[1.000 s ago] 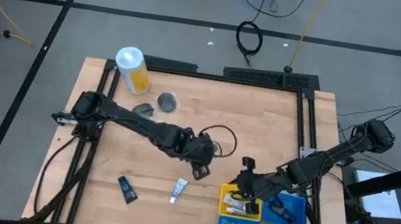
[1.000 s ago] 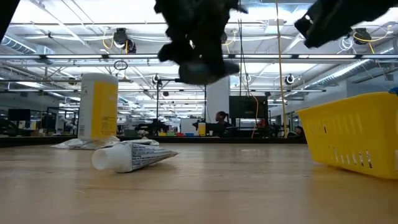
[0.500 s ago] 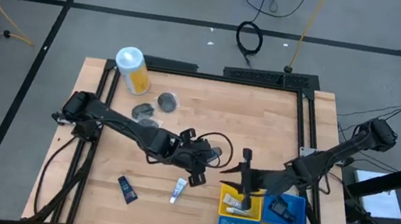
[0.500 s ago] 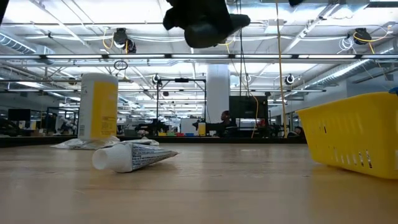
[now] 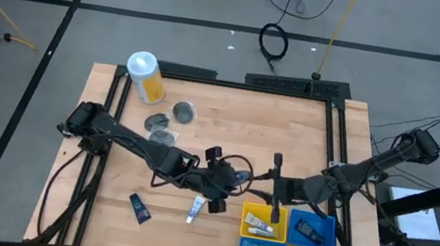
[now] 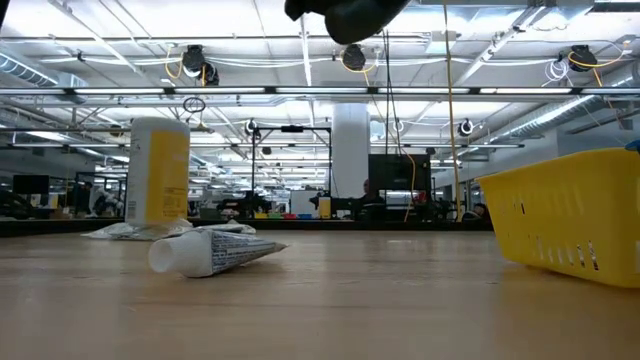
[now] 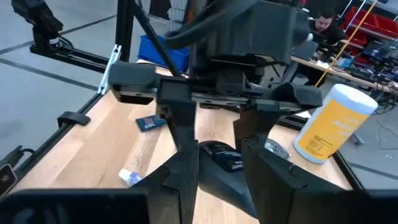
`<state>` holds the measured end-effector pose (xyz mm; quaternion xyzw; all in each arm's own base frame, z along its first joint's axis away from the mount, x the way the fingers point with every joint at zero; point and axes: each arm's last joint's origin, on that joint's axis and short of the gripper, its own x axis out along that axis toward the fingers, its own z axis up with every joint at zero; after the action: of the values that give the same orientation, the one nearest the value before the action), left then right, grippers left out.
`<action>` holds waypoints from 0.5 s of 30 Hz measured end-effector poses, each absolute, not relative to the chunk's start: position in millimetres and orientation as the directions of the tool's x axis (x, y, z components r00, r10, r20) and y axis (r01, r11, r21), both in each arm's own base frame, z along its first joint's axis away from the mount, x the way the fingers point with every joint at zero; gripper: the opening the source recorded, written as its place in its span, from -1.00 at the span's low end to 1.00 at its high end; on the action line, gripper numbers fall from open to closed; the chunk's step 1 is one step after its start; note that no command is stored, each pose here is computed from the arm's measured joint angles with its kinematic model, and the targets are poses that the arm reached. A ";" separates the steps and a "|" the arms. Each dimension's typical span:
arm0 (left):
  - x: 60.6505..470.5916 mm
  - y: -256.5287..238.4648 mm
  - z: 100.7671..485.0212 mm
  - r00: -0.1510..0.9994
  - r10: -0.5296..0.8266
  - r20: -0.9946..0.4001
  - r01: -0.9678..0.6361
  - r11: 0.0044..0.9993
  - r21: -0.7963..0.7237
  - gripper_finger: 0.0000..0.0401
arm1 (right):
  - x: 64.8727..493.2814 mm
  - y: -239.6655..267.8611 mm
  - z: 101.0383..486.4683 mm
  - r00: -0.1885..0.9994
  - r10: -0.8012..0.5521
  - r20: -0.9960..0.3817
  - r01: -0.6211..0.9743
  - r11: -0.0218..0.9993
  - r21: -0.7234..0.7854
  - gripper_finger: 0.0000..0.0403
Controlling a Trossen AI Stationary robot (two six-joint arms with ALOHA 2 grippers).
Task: Pick & Place Travel size toiletries
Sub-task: Put the black deodorant into the bottom yellow bin
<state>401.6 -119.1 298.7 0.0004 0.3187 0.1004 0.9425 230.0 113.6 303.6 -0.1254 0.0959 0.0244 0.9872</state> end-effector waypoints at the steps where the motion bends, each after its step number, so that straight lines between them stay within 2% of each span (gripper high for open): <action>1: 401.6 -119.6 298.9 0.779 0.191 -0.598 -0.186 0.980 0.071 -0.04 | 230.3 113.3 303.6 0.980 0.023 -0.195 -0.072 0.966 -0.248 -0.43; 10: 403.0 -123.1 301.7 0.802 0.184 -0.569 -0.168 0.982 0.082 -0.04 | 233.9 108.1 309.1 0.990 0.007 -0.143 -0.050 0.952 -0.302 -0.42; 15: 403.2 -123.1 301.8 0.802 0.184 -0.568 -0.167 0.983 0.083 -0.04 | 236.4 103.0 309.9 0.991 -0.015 -0.134 -0.030 0.945 -0.324 -0.23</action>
<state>403.2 -123.1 301.8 0.0143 0.3005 0.0923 0.9492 236.4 103.0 309.9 -0.1651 0.0676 0.0040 0.9839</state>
